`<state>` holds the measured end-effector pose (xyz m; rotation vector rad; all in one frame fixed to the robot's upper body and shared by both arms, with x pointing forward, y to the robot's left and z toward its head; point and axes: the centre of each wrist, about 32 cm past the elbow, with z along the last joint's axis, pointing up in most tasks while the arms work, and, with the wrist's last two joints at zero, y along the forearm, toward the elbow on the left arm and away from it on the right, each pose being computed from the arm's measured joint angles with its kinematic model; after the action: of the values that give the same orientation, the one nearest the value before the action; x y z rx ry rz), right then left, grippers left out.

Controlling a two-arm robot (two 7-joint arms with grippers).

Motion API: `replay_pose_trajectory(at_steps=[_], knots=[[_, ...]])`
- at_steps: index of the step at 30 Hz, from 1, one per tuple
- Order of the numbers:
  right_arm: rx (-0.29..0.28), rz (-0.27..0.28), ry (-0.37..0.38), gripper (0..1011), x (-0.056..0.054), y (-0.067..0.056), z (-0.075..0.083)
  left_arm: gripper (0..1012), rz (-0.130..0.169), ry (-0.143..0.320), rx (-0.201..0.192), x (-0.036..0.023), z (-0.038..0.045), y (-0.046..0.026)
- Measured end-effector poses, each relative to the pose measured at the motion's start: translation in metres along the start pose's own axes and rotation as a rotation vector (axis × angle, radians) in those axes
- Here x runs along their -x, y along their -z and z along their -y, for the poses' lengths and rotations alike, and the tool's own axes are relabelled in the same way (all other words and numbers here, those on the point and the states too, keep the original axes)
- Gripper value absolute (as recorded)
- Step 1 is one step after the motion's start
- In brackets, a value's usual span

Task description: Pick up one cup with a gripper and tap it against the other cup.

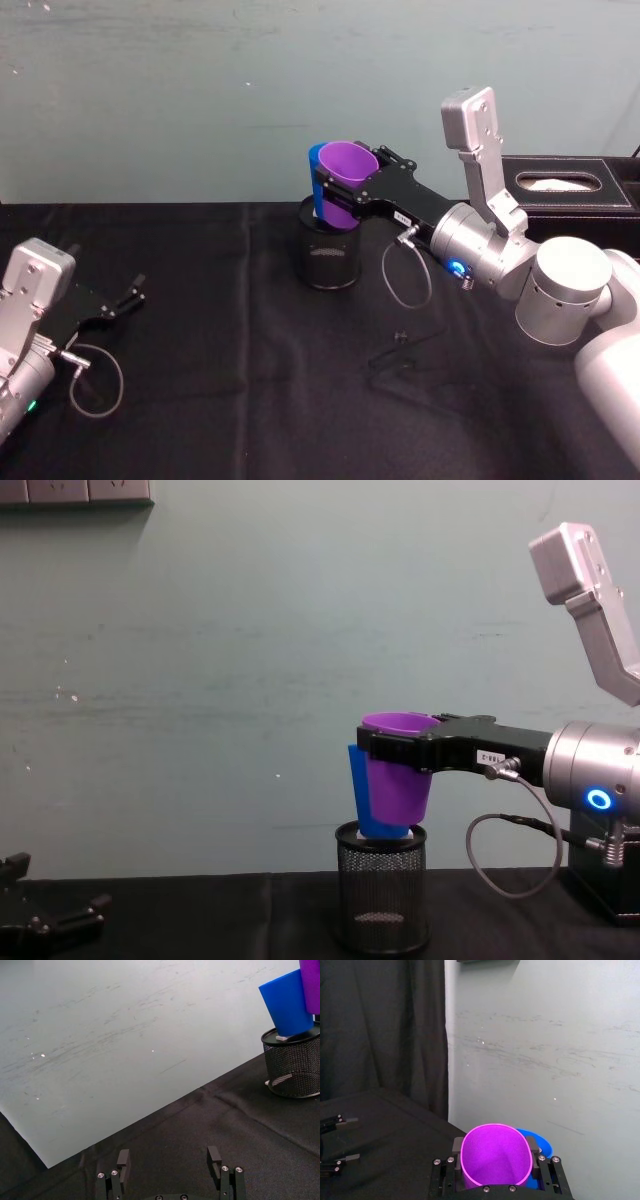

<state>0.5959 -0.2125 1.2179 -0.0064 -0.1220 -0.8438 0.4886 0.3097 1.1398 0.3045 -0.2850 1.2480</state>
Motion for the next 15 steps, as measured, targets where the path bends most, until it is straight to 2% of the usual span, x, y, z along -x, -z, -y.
replay_pose_trajectory(at_steps=[15], knots=[[0.000, 0.000, 0.000, 741, 0.0000, 0.0000, 0.0000, 1000, 0.000, 0.000, 0.000, 0.0000, 0.0000, 0.0000]])
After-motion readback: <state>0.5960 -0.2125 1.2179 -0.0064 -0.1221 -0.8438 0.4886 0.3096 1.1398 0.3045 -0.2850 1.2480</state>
